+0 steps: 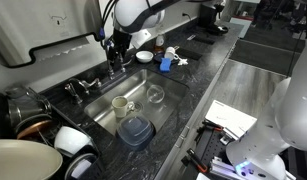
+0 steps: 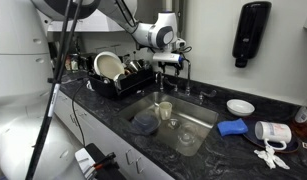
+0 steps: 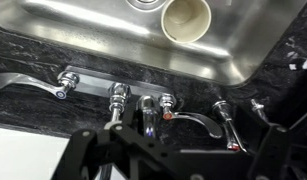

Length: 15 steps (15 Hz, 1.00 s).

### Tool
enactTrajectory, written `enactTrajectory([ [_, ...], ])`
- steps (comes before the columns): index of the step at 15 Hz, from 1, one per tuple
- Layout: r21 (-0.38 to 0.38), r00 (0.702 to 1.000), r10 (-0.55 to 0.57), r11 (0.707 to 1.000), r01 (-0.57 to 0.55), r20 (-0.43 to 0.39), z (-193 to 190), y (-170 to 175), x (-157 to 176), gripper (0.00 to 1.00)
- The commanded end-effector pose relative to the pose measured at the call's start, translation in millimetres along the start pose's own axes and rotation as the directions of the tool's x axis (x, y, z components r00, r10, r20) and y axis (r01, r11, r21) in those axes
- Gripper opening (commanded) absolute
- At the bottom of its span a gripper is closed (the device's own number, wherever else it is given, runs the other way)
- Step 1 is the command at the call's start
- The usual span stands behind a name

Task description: Move the tap

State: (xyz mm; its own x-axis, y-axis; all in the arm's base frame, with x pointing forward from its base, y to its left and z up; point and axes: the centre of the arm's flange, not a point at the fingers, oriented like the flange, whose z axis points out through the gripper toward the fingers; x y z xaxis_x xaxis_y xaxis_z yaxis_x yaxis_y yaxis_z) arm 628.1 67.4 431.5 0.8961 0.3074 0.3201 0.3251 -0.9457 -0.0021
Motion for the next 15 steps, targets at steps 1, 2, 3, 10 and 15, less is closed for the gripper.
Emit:
enactTrajectory([
  [1, 0.127, 0.992, -0.11, 0.985, 0.117, -0.065, -20, -7, -32, 1.0],
  [2, 0.155, 0.988, -0.133, 0.977, 0.144, -0.08, -25, -7, -34, 1.0],
  [3, 0.176, 0.983, -0.154, 0.97, 0.169, -0.098, -28, -7, -36, 1.0],
  [10, 0.233, 0.975, -0.185, 0.95, 0.209, -0.123, -40, -15, -49, 1.0],
  [15, 0.06, 0.998, -0.051, 0.997, 0.054, -0.037, -27, 9, -54, 1.0],
])
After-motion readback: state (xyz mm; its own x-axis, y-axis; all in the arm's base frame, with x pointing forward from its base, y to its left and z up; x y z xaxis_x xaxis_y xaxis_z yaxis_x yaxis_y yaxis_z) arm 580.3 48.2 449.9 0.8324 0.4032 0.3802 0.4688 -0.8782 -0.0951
